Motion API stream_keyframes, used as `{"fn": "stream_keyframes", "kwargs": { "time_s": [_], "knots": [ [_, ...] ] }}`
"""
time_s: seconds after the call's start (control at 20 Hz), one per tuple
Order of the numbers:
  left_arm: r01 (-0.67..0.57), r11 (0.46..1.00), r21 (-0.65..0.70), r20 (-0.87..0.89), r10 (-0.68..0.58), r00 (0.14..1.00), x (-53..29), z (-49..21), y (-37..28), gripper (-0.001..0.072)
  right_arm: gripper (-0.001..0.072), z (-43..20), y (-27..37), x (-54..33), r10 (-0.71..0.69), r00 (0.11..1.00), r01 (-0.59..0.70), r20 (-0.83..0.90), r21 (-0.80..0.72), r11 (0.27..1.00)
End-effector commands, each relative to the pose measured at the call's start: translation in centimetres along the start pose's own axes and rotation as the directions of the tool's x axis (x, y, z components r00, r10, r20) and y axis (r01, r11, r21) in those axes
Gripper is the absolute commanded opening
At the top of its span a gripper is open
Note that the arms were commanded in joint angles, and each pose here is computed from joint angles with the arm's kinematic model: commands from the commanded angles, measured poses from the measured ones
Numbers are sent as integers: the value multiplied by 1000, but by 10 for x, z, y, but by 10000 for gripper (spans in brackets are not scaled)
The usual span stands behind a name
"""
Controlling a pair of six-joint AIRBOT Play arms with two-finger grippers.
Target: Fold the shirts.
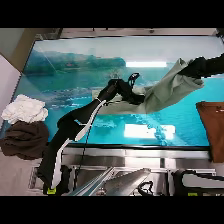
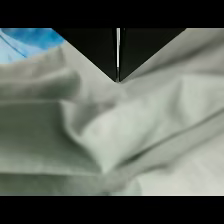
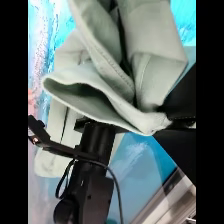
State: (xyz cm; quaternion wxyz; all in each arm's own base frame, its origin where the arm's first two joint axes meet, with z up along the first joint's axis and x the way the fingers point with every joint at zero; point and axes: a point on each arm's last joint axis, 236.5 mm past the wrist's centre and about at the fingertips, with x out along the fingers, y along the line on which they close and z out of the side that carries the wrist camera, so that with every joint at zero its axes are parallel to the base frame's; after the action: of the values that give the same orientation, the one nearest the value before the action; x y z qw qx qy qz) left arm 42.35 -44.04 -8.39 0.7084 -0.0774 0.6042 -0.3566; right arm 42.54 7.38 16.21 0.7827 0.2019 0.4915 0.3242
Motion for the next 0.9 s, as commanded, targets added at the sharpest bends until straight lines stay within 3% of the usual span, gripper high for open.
{"fn": "stream_keyframes", "kwargs": {
  "time_s": [0.0, 0.15, 0.3, 0.5, 0.55, 0.6, 0.65, 0.75, 0.85],
  "knots": [
    [36, 999, 38, 70, -39, 997, -102, 27, -10, 21, 13, -1, 15, 12, 11, 1000, -11, -17, -1, 1000],
    [6, 998, 70, 315, -28, 949, -275, 55, -21, 21, 13, 8, 51, 46, 38, 999, -38, -5, -51, 998],
    [-76, 993, 90, 561, 12, 828, -432, 42, -38, 21, 13, 23, 108, 114, 90, 995, -84, 43, -122, 989],
    [-209, 973, 93, 716, 81, 694, -548, -13, -57, 21, 16, 2, 167, 263, 141, 988, -129, 60, -166, 978],
    [-229, 970, 88, 730, 93, 677, -561, -25, -60, 21, 56, -19, 175, 308, 139, 990, -130, 40, -167, 977],
    [-241, 967, 79, 744, 104, 660, -569, -35, -62, 21, 287, -41, 180, 345, 136, 990, -131, 20, -163, 978],
    [-260, 963, 75, 759, 114, 641, -575, -43, -62, 21, 442, -62, 187, 373, 135, 991, -132, 7, -164, 978],
    [-279, 959, 47, 785, 137, 604, -582, -53, -55, 21, 433, -64, 198, 379, 142, 990, -136, 15, -196, 971],
    [-292, 956, 10, 812, 163, 560, -589, -59, -46, 21, 446, -25, 177, 330, 100, 994, -87, 44, -240, 967]
  ]
}}
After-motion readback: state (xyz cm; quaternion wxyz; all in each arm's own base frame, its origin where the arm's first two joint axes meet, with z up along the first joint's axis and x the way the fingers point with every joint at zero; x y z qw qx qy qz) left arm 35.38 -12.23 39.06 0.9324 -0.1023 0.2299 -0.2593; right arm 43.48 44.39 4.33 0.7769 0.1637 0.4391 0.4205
